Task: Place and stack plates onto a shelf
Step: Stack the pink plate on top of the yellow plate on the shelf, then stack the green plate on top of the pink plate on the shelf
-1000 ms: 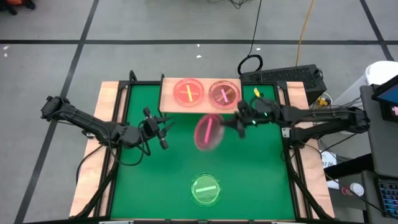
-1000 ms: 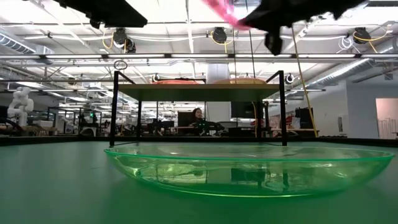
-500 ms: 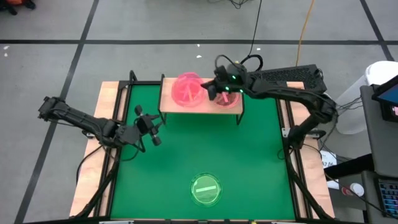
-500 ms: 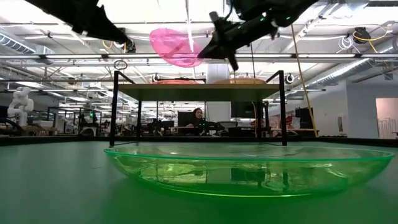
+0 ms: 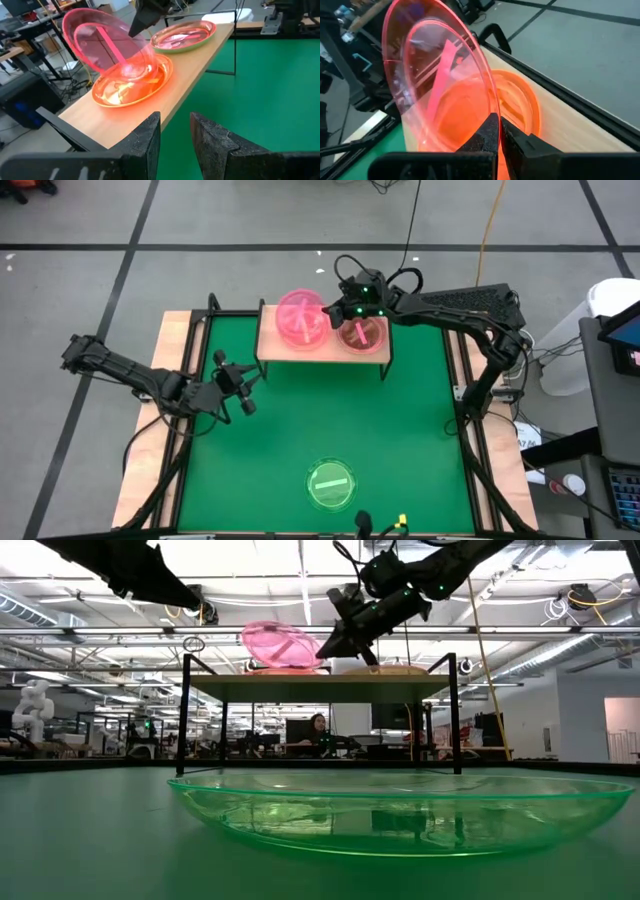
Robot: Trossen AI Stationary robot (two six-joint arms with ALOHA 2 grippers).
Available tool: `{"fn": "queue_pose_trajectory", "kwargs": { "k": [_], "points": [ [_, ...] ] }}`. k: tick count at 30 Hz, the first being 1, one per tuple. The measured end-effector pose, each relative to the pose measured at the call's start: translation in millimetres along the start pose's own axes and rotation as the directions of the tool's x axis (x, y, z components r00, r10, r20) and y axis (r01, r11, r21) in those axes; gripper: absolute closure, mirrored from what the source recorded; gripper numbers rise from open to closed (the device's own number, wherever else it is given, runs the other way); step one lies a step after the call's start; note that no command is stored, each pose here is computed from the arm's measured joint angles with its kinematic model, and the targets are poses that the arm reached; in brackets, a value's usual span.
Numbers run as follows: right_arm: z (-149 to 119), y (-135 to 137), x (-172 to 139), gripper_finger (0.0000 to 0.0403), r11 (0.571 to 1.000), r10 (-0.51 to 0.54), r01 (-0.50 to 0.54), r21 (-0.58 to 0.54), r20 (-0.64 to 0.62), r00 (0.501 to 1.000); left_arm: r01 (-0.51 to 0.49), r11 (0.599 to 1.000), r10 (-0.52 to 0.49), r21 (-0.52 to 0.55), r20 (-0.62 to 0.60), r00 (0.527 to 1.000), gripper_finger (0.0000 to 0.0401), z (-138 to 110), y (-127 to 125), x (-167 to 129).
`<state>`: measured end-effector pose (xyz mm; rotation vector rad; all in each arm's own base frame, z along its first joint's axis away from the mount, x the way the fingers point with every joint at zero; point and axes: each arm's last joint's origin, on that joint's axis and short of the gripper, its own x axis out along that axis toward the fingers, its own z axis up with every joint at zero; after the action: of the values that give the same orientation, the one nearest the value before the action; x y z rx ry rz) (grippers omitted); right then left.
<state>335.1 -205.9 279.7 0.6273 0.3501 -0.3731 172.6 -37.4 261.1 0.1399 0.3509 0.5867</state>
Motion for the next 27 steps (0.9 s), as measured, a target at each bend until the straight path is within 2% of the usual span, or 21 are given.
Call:
{"fn": "queue_pose_trajectory", "kwargs": {
  "k": [6,13,18,20,23,27],
  "points": [
    [-1,-1,-1,0.0392,0.996,-0.049,0.049,-0.068,0.004,0.999,0.000,1.000,0.000,0.010,0.002,1.000,0.0288,0,0,0],
    [-2,-1,-1,0.0331,0.996,-0.054,0.054,-0.075,-0.003,0.999,0.000,1.000,0.000,0.009,0.004,1.000,0.0288,0,0,0],
    [3,2,-2,0.0297,0.996,-0.030,0.034,-0.088,0.038,0.999,0.000,1.000,0.000,0.005,0.007,1.000,0.0288,1,0,0],
    [8,7,-7,0.0287,0.992,-0.006,0.016,-0.127,0.077,0.997,0.001,1.000,-0.001,-0.003,0.013,1.000,0.0288,2,0,0],
    [19,25,-24,0.0280,0.974,0.086,-0.055,-0.220,0.135,0.987,0.004,1.000,-0.004,-0.010,0.020,1.000,0.0288,3,-1,0],
    [21,63,-53,0.0278,0.910,0.188,-0.110,-0.399,0.161,0.969,0.095,0.995,-0.094,-0.030,0.034,0.995,0.0288,6,-6,2]
  ]
}}
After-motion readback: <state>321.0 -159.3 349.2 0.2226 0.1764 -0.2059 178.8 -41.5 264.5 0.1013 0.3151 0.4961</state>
